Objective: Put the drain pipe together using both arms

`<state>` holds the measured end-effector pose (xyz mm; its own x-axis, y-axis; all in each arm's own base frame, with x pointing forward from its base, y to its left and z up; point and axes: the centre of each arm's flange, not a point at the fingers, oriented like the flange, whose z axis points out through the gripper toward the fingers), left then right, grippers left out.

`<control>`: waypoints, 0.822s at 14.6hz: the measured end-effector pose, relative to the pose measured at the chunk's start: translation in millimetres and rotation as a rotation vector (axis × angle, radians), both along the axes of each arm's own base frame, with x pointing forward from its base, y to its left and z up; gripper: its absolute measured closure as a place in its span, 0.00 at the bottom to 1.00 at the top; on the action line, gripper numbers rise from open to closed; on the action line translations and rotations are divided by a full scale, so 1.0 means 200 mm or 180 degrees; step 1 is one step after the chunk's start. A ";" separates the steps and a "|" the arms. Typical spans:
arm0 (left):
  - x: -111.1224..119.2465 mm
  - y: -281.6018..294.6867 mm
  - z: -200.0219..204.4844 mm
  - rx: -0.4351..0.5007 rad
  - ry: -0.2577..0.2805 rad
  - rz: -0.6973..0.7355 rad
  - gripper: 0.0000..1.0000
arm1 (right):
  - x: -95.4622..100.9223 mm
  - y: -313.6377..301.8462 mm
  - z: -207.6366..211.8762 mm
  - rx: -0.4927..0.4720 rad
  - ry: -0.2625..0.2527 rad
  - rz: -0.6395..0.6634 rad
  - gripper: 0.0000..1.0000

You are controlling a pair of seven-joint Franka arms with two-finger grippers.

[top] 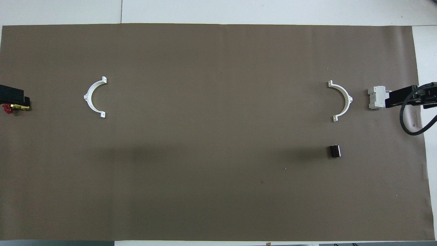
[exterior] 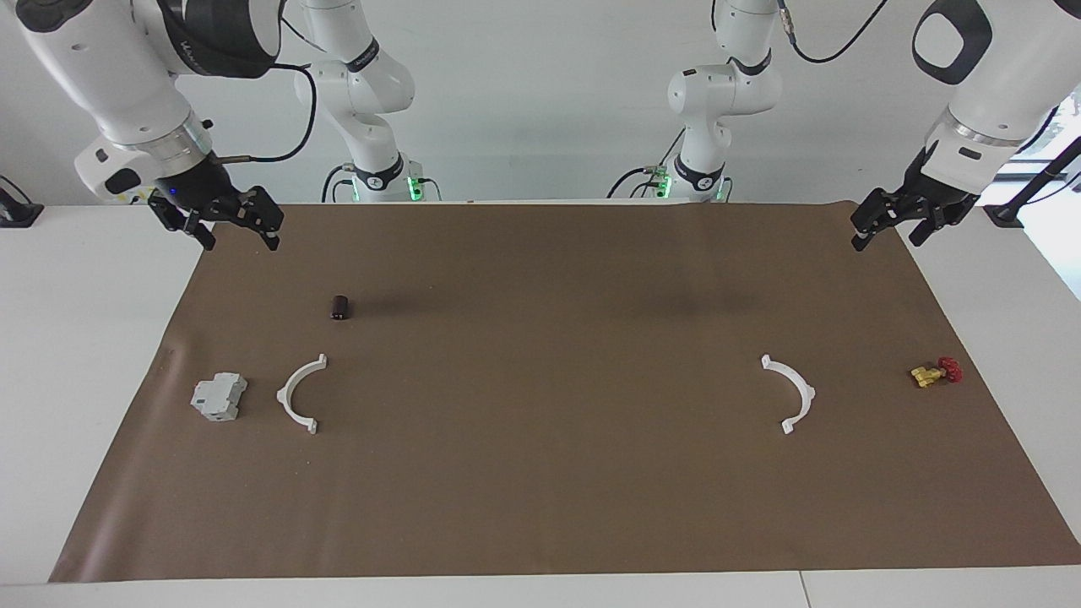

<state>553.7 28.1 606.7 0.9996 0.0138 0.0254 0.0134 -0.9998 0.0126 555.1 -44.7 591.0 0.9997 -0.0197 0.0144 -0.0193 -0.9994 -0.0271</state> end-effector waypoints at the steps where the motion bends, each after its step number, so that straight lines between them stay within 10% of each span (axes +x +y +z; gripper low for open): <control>1: 0.00 0.00 0.00 0.0000 0.0004 0.0001 0.00 | 0.02 0.01 -0.04 -0.0007 -0.0068 0.0041 0.00; 12: 0.09 -0.07 -0.14 0.0008 -0.0032 -0.0073 0.00 | 0.43 -0.14 -1.12 0.0035 -0.0160 0.0556 0.00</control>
<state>571.6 15.0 578.3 0.9993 -0.0091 0.0354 -0.0095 -0.9999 0.0102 641.3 -71.9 368.0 0.9859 0.1539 0.0651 0.1563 -0.9871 -0.0347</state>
